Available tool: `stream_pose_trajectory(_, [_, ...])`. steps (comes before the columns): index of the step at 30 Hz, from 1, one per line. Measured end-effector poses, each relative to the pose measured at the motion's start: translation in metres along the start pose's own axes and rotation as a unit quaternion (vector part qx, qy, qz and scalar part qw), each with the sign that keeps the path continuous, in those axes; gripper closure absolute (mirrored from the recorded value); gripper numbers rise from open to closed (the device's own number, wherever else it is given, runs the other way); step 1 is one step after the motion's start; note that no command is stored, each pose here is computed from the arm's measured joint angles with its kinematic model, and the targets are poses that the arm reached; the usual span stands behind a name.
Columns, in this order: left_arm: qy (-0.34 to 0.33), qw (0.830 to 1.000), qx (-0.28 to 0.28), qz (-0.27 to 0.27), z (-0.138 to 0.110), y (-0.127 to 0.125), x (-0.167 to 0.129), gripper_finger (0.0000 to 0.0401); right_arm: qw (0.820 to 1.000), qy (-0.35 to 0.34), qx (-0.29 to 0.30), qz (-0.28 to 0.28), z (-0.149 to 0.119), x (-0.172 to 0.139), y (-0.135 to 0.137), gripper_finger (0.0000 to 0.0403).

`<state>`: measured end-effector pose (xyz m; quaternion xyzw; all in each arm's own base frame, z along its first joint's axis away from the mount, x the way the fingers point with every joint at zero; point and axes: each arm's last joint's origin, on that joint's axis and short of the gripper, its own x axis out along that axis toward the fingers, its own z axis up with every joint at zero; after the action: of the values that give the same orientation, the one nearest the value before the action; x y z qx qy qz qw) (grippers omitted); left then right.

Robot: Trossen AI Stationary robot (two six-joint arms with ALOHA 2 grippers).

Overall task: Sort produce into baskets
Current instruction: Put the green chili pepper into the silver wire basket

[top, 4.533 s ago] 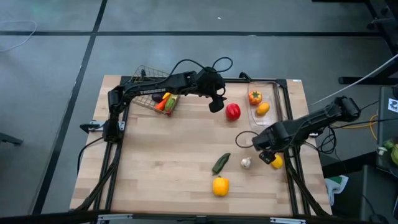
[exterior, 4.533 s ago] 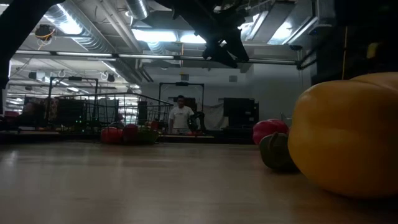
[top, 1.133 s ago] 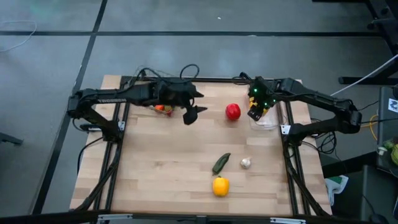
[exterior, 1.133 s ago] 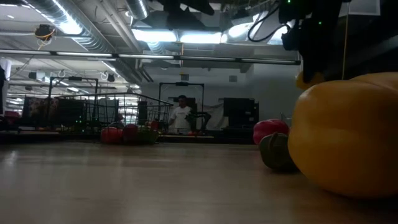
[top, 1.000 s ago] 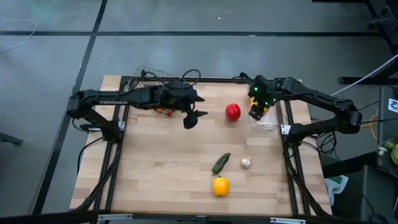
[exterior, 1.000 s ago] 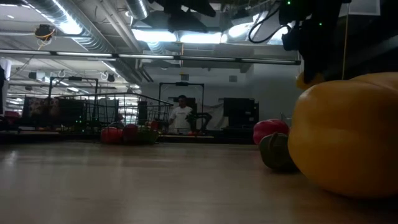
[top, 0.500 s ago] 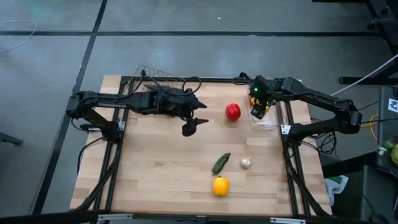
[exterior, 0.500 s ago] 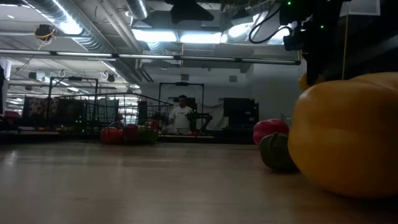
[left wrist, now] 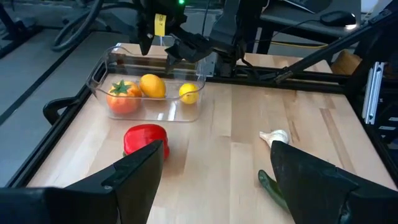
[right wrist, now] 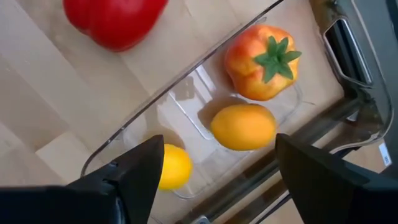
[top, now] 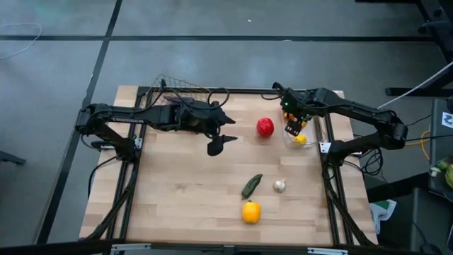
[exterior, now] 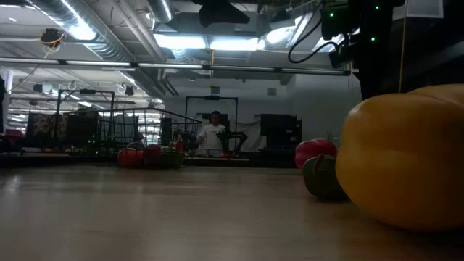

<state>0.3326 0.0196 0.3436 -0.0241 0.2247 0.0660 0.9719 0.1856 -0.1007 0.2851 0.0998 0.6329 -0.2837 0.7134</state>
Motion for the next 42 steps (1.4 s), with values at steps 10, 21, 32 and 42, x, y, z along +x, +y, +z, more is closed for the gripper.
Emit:
stream_pose_trajectory(10, [0.0, 1.0, 0.0, 0.0, 0.0, 0.0, 0.0, 0.0109, 1.0, 0.0, 0.0, 0.001, 0.0, 0.0, 0.0, 0.0104])
stream_pose_trajectory(21, [0.003, 1.0, 0.001, 0.0, 0.0, 0.0, 0.0, 0.0109, 1.0, -0.001, 0.0, 0.009, 0.001, 0.0, 0.001, 0.0104])
stream_pose_trajectory(32, [0.005, 1.0, 0.0, 0.0, -0.001, 0.0, 0.0, 0.0109, 0.993, -0.03, 0.008, 0.116, 0.007, -0.001, 0.007, 0.0104])
stream_pose_trajectory(42, [0.006, 1.0, 0.001, 0.0, -0.001, 0.0, 0.0, 0.0109, 0.985, -0.089, 0.012, 0.15, 0.019, -0.003, 0.009, 0.0104])
